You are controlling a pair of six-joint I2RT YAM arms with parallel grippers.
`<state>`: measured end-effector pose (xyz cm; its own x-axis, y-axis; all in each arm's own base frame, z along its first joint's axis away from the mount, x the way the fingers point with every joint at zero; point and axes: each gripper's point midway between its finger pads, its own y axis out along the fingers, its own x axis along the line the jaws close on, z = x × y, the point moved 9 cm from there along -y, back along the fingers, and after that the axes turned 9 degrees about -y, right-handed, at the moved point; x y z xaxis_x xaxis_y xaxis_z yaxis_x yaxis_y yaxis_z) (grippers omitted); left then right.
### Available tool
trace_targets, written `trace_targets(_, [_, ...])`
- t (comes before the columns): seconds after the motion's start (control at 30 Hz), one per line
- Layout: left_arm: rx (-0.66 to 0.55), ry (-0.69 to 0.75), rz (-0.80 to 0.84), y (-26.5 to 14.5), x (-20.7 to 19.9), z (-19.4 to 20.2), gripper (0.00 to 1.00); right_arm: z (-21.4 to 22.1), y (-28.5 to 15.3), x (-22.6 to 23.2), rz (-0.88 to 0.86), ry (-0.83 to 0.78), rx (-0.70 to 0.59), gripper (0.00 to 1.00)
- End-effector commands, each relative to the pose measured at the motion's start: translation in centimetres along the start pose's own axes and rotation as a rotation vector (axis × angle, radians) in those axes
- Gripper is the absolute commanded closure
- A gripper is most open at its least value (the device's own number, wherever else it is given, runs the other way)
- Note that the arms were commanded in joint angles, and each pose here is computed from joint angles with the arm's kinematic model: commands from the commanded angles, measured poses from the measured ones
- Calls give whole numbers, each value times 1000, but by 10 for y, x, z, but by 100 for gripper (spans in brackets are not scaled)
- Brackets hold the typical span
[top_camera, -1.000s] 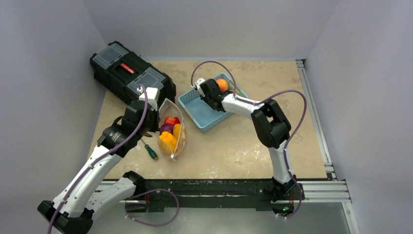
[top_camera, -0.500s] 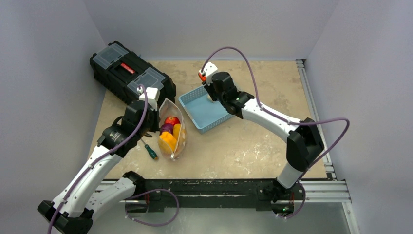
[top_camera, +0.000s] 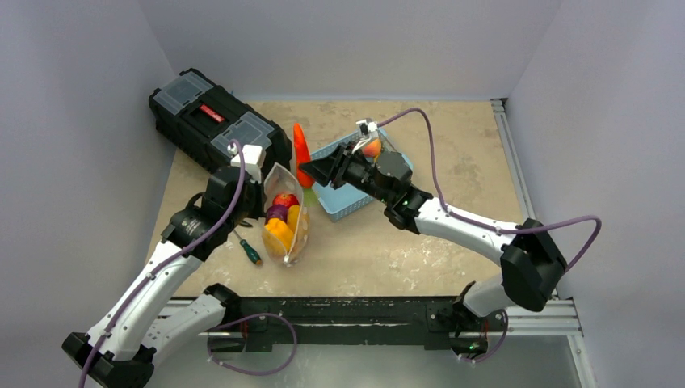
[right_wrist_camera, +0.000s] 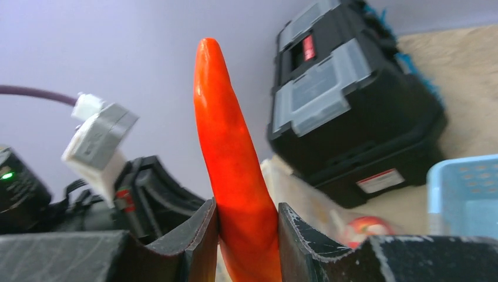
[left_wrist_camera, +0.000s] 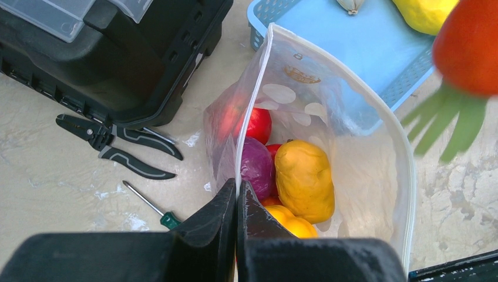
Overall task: Place the food in the zip-top bag and seal the zipper
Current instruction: Pick up the fake vegetable from the bin, then place the fake vegetable in the zipper food storage bag.
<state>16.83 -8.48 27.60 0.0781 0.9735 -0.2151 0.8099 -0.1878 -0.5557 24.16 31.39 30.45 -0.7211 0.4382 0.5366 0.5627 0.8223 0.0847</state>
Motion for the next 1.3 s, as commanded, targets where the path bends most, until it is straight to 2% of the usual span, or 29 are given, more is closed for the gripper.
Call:
trace_targets(0.0, [-35, -16, 31, 0, -5, -7, 100, -40, -16, 54, -138, 95, -209, 100])
trace_targets(0.23, [-32, -15, 37, 0, -6, -7, 100, -48, -20, 78, -152, 59, -248, 100])
trace_targets(0.5, [-39, -17, 31, -1, -5, -7, 100, -18, 3, 91, -498, -276, -263, 100])
trace_targets(0.63, [-51, -20, 26, -2, -4, -7, 100, 2, 14, 76, -529, -467, -314, 99])
trace_targets(0.8, [-57, -21, 22, -4, -3, -8, 100, 20, 17, 54, -521, -777, -371, 88])
trace_targets(0.93, [-62, -22, 21, -5, -2, -7, 100, 30, 23, 38, -597, -940, -357, 90])
trace_targets(1.13, [-70, -26, 26, -7, -2, -8, 100, 31, 29, 16, -780, -949, -314, 95])
trace_targets(1.23, [-79, -28, 30, -8, -2, -8, 100, 29, 31, 8, -762, -960, -312, 88])
trace_targets(1.27, [-79, -28, 32, -8, -2, -8, 100, 31, 34, 5, -753, -966, -288, 78])
